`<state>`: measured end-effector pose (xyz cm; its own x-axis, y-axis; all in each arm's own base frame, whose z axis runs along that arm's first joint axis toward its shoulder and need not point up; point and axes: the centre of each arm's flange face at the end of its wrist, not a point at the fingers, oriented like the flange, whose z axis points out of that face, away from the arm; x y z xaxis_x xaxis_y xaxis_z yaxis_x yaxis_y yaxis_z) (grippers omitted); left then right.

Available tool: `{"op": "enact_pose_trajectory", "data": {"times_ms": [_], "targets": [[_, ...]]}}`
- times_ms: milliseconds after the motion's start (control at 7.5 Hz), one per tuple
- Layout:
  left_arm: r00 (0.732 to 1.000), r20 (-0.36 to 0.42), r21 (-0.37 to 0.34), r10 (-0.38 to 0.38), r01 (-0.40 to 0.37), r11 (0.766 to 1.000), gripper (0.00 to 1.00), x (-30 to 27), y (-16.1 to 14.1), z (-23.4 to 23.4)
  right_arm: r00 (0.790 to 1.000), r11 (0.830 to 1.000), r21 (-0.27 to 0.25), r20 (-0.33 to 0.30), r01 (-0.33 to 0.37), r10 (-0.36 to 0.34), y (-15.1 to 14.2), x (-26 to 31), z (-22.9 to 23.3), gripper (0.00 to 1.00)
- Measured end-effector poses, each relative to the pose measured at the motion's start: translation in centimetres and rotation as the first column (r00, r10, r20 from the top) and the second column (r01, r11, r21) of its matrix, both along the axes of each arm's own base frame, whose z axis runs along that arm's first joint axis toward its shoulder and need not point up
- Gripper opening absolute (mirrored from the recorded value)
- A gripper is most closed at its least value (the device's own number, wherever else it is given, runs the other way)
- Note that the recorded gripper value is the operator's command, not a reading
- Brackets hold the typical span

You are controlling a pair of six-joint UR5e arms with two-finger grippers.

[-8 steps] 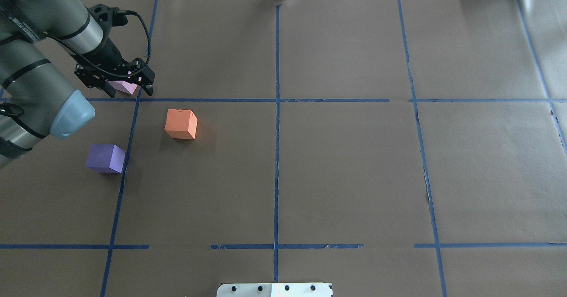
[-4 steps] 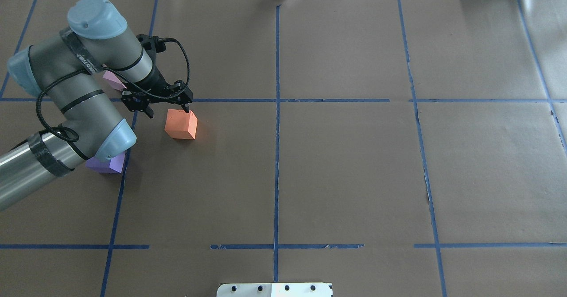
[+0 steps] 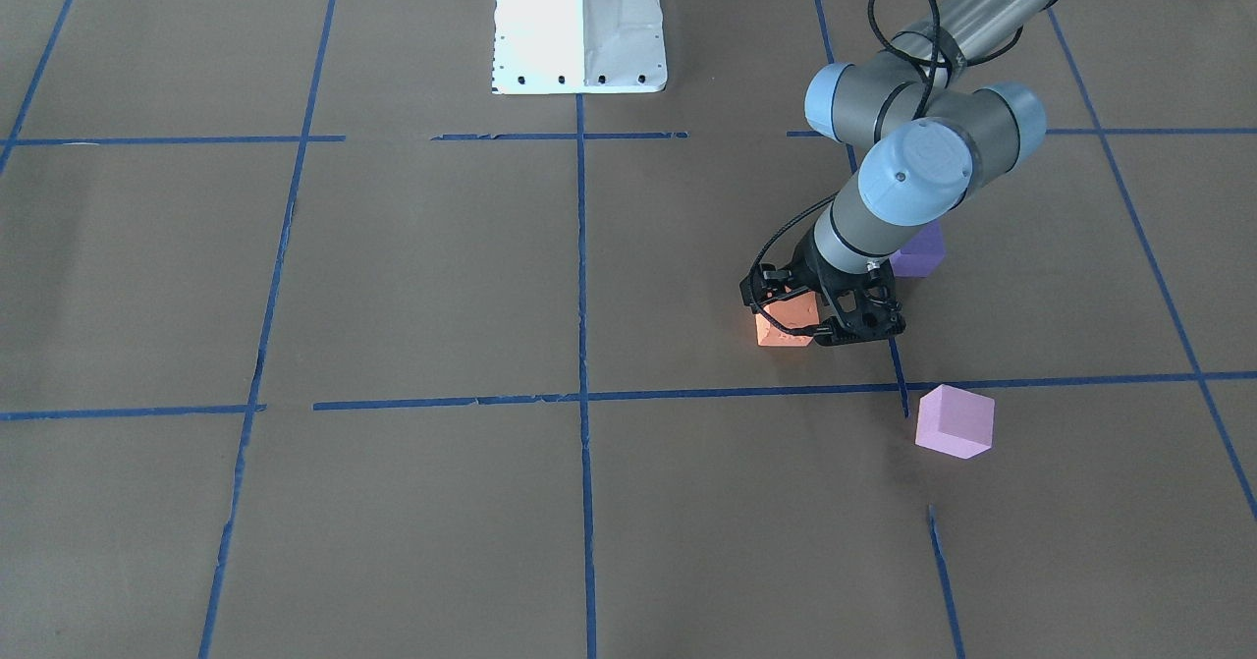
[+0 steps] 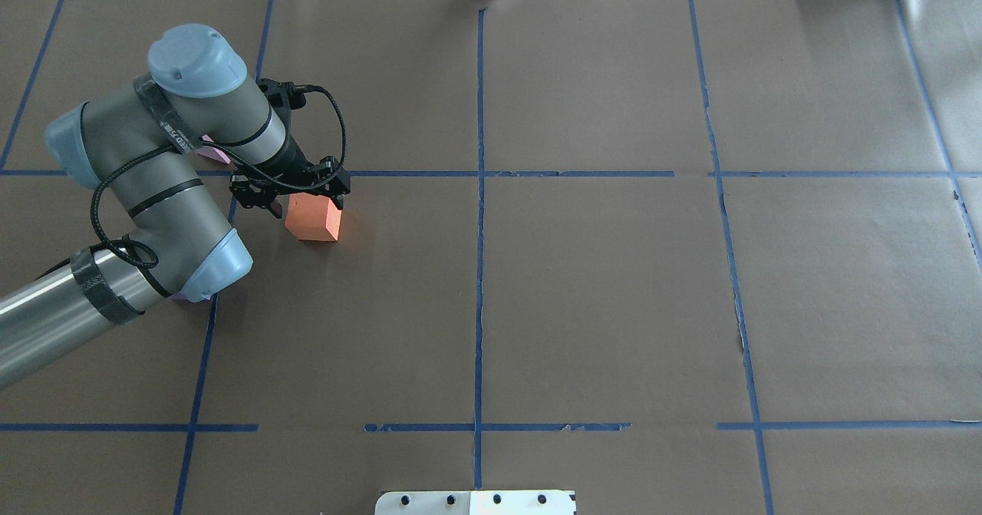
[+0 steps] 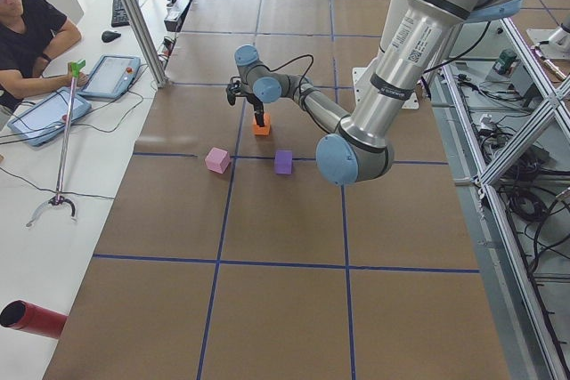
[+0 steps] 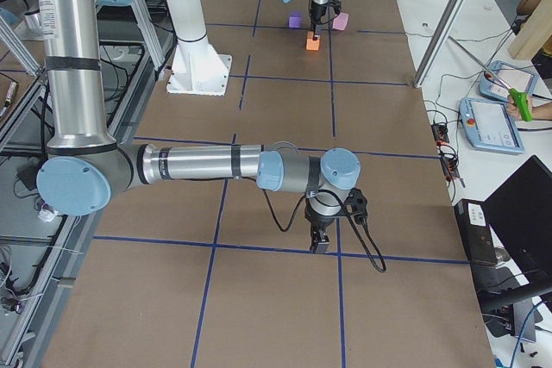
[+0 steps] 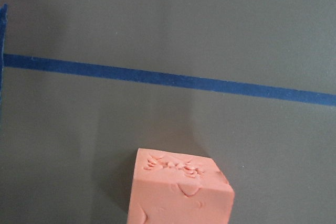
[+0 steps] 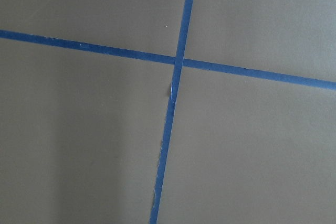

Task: Arrange blocks in a line
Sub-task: 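Lower the left gripper onto the orange cube and close on it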

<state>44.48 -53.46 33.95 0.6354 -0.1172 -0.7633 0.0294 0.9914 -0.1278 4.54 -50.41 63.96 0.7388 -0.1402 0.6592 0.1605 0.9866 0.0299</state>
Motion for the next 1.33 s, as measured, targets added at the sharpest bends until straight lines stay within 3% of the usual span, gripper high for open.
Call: {"op": "enact_pose_trajectory", "data": {"times_ms": [933,1067,1333], "targets": [[0.999,0.007,0.044,-0.032,0.031,0.999,1.00,0.5,-0.9,2.3,1.000,1.000,0.000,0.000,0.000,0.000,0.0,0.0,0.0,1.00],[0.999,0.008,0.046,-0.034,0.034,0.998,0.95,0.6,-1.0,2.6,1.000,1.000,0.000,0.000,0.000,0.000,0.0,0.0,0.0,1.00],[0.999,0.009,0.047,-0.035,0.035,0.998,0.68,0.7,-1.1,2.9,1.000,1.000,0.000,0.000,0.000,0.000,0.0,0.0,0.0,1.00]]}}
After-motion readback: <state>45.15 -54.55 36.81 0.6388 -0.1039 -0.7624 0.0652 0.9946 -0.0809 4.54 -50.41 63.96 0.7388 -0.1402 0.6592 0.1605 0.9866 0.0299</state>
